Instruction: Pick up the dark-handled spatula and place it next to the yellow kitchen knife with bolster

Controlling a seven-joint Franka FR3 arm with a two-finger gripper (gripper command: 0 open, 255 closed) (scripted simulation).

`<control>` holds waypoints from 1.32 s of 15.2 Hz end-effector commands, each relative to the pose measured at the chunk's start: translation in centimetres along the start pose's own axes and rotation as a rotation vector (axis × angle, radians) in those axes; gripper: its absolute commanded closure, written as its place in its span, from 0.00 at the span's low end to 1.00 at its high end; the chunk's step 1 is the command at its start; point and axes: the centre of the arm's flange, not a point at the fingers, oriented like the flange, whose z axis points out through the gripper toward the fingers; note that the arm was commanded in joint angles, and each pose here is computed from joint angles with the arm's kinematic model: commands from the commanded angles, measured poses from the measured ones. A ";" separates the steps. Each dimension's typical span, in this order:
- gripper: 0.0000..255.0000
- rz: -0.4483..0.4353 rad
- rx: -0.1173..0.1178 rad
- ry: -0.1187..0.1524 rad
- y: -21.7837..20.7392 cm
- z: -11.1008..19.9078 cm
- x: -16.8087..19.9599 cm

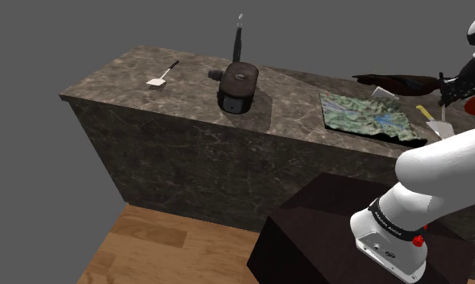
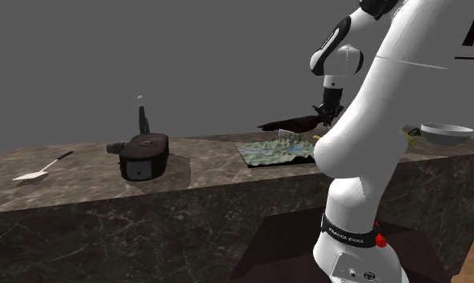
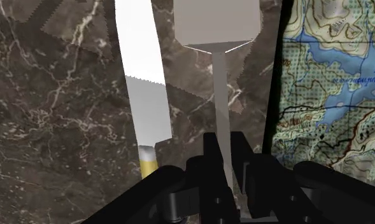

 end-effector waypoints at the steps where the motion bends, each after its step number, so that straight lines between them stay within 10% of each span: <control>1: 1.00 -0.003 -0.001 0.001 2.5 -0.1 0.4; 20: 1.00 -0.003 -0.001 0.001 24.5 1.1 3.5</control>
